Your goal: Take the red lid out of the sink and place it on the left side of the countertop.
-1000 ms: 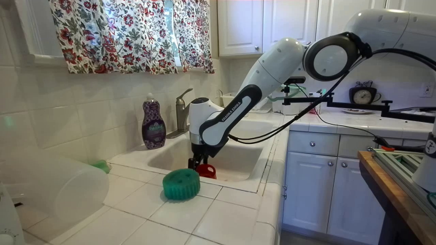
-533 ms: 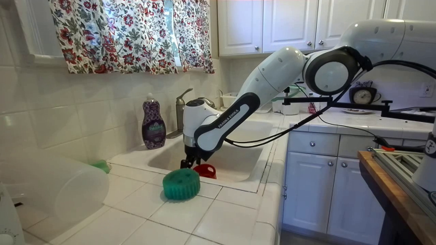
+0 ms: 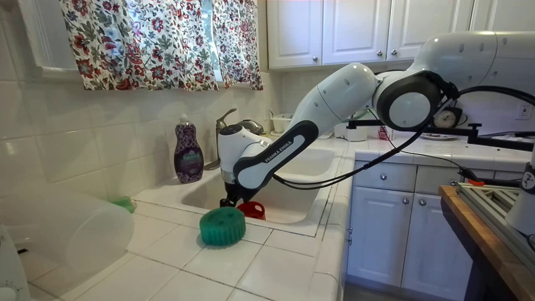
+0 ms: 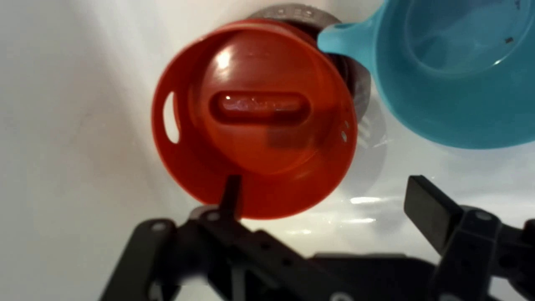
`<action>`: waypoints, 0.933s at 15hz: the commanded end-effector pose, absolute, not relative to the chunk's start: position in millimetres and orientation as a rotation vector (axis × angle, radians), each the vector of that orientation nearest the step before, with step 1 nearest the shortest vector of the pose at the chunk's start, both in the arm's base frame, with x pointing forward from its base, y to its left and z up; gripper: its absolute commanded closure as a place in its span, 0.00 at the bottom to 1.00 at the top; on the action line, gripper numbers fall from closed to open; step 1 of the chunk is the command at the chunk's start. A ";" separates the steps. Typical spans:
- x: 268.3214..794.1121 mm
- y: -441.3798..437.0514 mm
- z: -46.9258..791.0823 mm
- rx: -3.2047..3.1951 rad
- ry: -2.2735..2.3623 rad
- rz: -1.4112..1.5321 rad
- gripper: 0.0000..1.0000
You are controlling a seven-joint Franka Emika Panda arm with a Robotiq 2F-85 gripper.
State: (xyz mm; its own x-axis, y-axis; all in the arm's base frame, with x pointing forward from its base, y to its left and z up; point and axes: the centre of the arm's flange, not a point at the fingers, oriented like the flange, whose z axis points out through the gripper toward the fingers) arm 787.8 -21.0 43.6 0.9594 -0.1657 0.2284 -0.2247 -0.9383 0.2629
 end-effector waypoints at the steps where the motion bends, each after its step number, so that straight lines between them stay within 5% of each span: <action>1: 822.0 -24.3 26.2 2.760 -0.364 0.271 0.00; 14: 784.9 -34.6 32.8 2.780 -0.399 0.245 0.00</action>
